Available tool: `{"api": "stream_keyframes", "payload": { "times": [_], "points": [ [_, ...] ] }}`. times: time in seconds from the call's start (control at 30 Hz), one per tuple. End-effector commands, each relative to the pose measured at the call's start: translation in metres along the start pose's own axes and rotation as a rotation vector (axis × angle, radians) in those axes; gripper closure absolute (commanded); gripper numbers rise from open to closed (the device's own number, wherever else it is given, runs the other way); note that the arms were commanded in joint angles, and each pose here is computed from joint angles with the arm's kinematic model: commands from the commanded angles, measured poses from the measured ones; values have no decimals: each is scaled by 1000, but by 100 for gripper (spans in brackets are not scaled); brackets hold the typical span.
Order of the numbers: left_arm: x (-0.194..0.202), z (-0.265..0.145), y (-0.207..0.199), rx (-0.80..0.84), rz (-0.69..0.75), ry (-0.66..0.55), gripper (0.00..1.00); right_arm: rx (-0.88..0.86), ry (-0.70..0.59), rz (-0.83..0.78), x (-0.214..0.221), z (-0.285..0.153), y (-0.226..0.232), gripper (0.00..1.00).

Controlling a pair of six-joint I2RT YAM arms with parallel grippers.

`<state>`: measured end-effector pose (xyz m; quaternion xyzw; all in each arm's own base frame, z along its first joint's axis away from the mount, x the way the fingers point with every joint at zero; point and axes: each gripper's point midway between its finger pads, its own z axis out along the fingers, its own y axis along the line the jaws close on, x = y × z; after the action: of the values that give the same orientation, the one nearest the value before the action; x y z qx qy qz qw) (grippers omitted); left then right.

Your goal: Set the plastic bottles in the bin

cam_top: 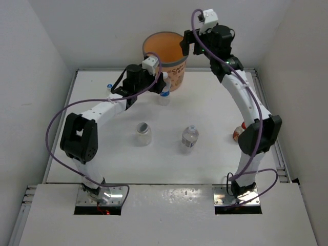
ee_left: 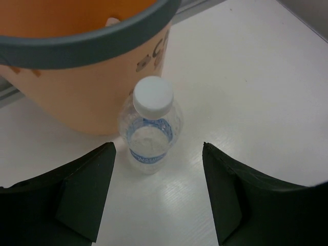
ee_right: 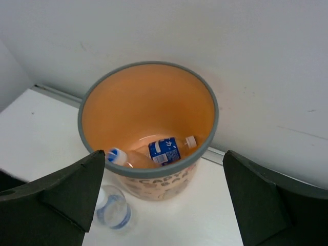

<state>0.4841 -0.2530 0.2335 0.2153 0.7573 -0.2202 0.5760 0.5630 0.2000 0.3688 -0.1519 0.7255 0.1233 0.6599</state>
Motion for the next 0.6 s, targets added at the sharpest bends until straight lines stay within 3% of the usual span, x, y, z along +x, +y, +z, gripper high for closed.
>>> {"api": "stream_keyframes", "payload": {
  "times": [0.0, 0.17, 0.43, 0.57],
  "points": [
    [-50, 6, 0, -10, 41, -150, 25, -24, -129, 60, -68, -55, -5, 4],
    [-51, 20, -16, 16, 48, -155, 25, -22, -96, 39, -55, -69, -10, 4],
    [-48, 40, -9, -20, 80, -166, 24, -19, -85, 56, -54, -84, -15, 4],
    [-42, 48, -5, -30, 77, -156, 29, -15, -64, 49, -44, -86, -18, 6]
  ]
}}
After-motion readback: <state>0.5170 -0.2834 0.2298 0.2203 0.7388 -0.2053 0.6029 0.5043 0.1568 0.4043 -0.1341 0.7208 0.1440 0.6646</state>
